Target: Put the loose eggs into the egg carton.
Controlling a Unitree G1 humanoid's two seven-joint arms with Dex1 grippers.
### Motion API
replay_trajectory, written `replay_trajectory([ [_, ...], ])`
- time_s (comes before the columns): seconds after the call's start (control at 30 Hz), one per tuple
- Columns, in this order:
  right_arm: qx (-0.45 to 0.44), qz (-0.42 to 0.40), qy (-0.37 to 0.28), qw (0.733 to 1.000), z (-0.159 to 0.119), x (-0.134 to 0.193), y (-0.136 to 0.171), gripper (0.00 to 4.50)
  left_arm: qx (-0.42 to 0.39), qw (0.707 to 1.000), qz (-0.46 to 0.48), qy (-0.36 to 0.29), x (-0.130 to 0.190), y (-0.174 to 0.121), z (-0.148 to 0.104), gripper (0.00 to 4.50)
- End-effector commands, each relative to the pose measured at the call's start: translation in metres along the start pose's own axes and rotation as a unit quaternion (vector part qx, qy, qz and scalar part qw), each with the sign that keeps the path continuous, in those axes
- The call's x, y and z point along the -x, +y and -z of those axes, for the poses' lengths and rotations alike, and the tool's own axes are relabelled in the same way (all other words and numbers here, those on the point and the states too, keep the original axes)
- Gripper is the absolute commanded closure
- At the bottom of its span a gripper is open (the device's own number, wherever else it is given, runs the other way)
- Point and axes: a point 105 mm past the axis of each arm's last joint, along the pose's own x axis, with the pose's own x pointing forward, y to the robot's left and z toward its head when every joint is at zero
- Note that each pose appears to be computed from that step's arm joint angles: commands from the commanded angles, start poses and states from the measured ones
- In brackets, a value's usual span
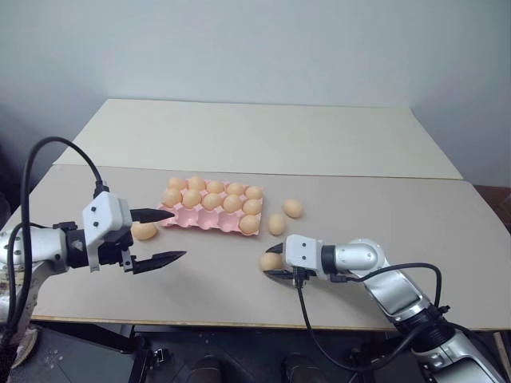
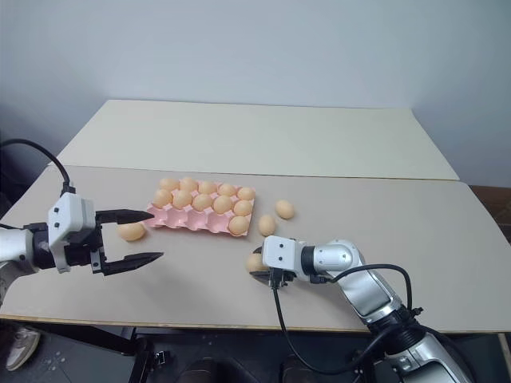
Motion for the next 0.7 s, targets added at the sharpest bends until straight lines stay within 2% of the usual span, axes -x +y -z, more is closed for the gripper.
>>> replay_trajectory([
  [0.03,0.031,0.020,-0.018,0.999,-0.013,0.007,-0.008,2.46,-0.024,1.000,-0.012,-0.010,0.003,0.003,-0.009,0.32],
  [0.17,0.048,0.032,-0.048,0.997,-0.036,0.010,-0.017,2.46,-0.009,1.000,-0.026,0.007,0.011,0.006,0.000,0.32],
  [0.27,0.074,0.054,-0.079,0.993,-0.066,0.004,-0.032,2.46,0.004,0.998,-0.047,0.050,0.024,0.006,0.018,0.32],
  [0.4,0.091,0.093,-0.104,0.986,-0.094,-0.019,-0.055,2.46,0.020,0.995,-0.065,0.074,0.036,0.002,0.029,0.32],
  [0.53,0.129,0.112,-0.100,0.980,-0.104,-0.041,-0.067,2.46,0.029,0.994,-0.072,0.073,0.042,-0.006,0.030,0.32],
  [0.7,0.156,0.103,-0.092,0.978,-0.098,-0.064,-0.069,2.46,0.032,0.993,-0.087,0.075,0.045,-0.009,0.030,0.32],
])
